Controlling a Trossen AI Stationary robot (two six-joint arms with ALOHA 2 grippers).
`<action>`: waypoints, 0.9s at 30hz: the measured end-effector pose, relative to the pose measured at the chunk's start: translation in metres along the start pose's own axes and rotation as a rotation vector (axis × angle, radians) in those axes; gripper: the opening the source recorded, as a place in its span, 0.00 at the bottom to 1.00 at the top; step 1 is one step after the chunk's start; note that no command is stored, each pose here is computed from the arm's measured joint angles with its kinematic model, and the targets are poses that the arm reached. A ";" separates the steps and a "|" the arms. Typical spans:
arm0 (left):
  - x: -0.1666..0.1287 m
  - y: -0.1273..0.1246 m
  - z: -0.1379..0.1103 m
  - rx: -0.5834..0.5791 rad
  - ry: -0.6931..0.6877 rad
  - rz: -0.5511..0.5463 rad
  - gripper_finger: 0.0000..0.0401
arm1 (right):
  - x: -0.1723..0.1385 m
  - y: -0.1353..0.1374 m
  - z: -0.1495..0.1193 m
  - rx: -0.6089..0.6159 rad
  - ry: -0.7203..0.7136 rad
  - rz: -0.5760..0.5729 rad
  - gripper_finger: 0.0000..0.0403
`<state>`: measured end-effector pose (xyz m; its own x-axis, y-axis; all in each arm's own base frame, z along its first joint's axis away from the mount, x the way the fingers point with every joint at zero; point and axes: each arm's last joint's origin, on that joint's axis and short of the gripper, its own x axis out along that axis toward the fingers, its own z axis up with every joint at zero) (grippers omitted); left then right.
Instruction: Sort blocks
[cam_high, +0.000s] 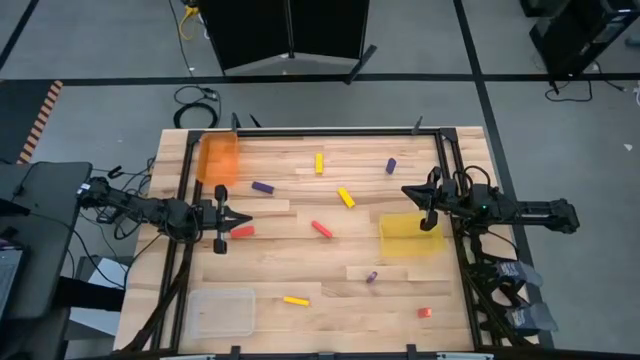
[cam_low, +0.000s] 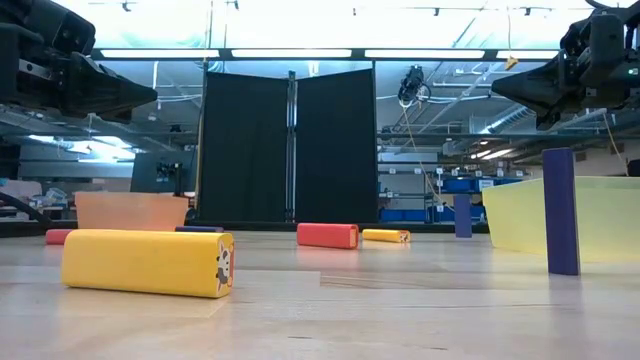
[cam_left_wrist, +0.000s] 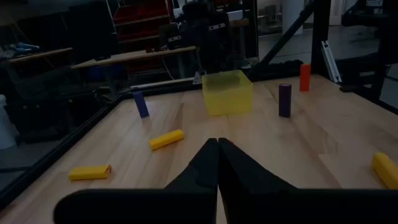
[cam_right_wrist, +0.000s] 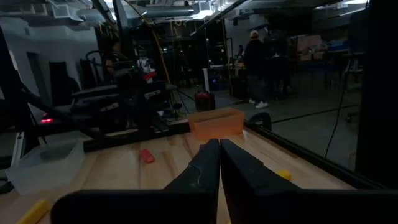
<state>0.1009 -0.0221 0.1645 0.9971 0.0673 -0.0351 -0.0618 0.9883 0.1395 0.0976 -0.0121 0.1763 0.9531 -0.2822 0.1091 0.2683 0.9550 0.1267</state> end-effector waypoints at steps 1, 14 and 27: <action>0.000 0.000 0.000 0.000 0.000 0.000 0.03 | 0.000 0.000 0.000 0.000 0.001 0.000 0.06; 0.000 0.000 0.000 0.000 0.000 0.000 0.03 | 0.000 0.000 0.000 0.000 0.001 0.000 0.07; -0.001 0.002 0.013 -0.230 -0.134 0.005 0.03 | -0.003 0.001 0.022 0.010 -0.230 -0.020 0.06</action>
<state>0.1005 -0.0219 0.1782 0.9928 0.0691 0.0982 -0.0604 0.9942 -0.0893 0.0922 -0.0128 0.1981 0.8903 -0.3155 0.3283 0.2844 0.9484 0.1403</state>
